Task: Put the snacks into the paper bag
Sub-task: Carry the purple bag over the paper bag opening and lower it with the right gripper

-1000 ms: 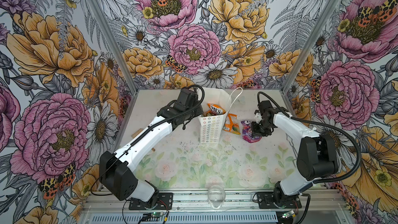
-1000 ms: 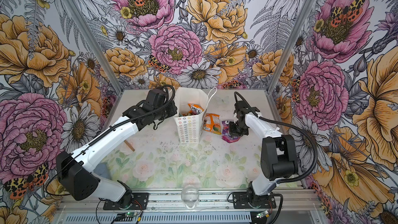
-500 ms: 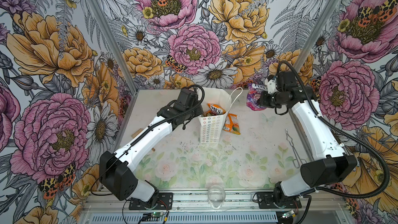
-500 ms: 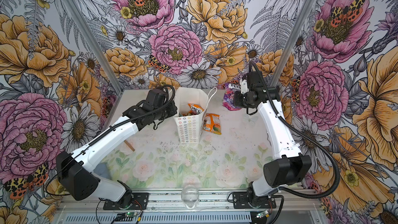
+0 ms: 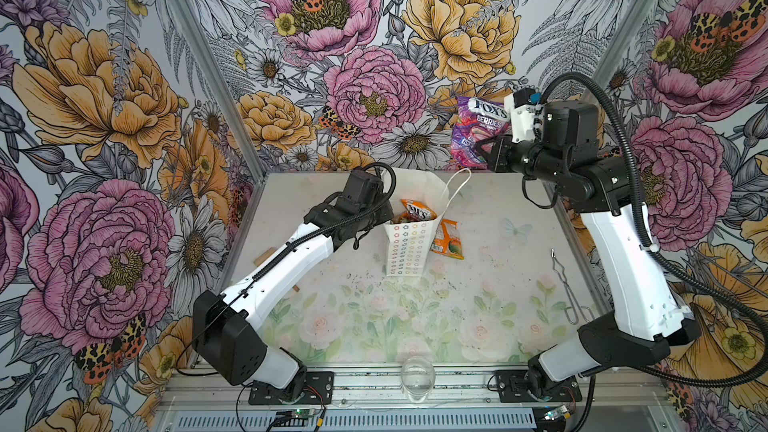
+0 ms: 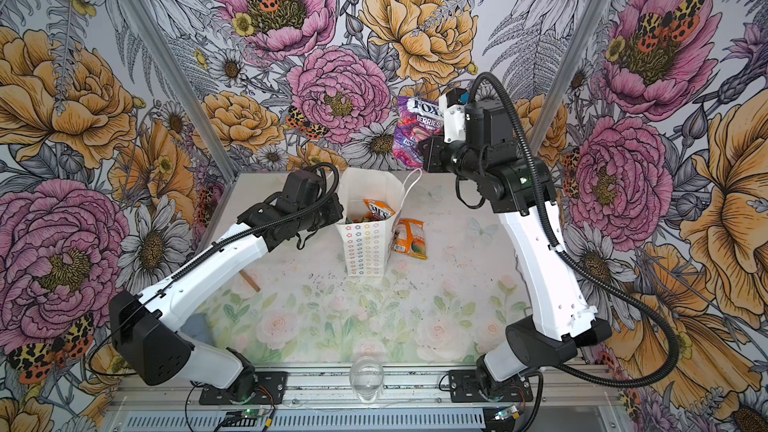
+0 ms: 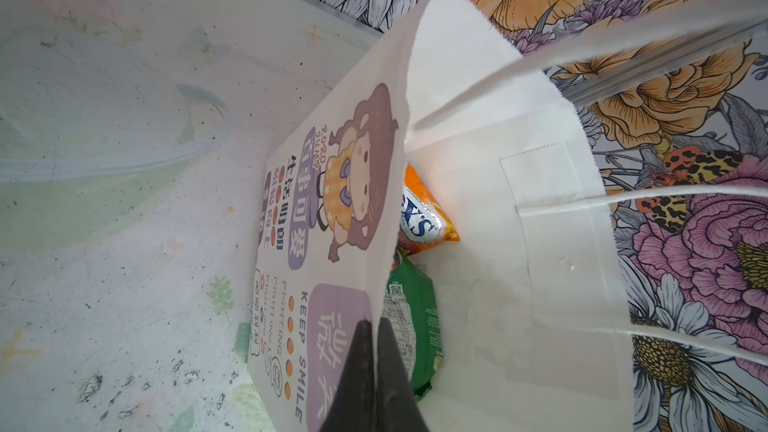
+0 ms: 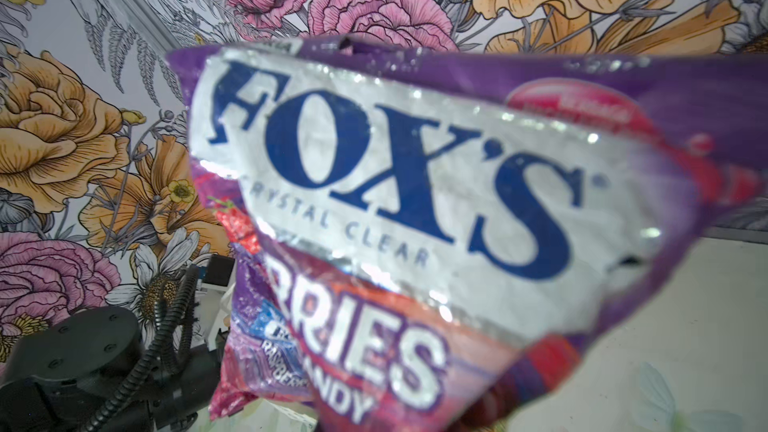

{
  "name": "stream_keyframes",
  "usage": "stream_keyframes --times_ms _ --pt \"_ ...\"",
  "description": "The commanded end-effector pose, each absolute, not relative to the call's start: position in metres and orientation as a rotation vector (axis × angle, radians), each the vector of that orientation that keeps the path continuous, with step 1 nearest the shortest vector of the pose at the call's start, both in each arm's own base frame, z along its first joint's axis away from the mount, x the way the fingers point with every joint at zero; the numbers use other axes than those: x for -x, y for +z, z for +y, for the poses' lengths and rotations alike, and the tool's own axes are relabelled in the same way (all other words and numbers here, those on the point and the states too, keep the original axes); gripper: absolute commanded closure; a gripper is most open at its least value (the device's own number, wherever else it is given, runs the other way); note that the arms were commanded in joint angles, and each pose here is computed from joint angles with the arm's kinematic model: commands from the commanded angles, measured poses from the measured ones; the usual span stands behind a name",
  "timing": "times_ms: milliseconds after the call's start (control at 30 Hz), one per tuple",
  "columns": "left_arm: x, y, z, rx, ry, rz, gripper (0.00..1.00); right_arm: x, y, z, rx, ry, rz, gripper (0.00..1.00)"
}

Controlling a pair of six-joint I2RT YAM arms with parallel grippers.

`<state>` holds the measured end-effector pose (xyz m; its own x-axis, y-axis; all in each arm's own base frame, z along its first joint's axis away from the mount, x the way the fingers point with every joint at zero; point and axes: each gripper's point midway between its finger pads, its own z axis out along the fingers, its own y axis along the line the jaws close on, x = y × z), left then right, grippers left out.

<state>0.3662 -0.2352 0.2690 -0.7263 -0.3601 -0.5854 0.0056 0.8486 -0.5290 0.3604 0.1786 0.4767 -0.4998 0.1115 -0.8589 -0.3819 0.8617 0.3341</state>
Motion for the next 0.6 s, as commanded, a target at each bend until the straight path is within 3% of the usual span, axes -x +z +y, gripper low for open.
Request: stream_keyframes --times_ms 0,567 --pt "-0.372 0.292 -0.247 0.222 -0.728 2.238 1.00 -0.384 0.481 0.199 0.190 0.643 1.968 1.00" --pt "-0.371 0.293 -0.244 0.225 -0.725 2.232 1.00 -0.415 0.397 0.264 0.287 0.625 2.166 1.00"
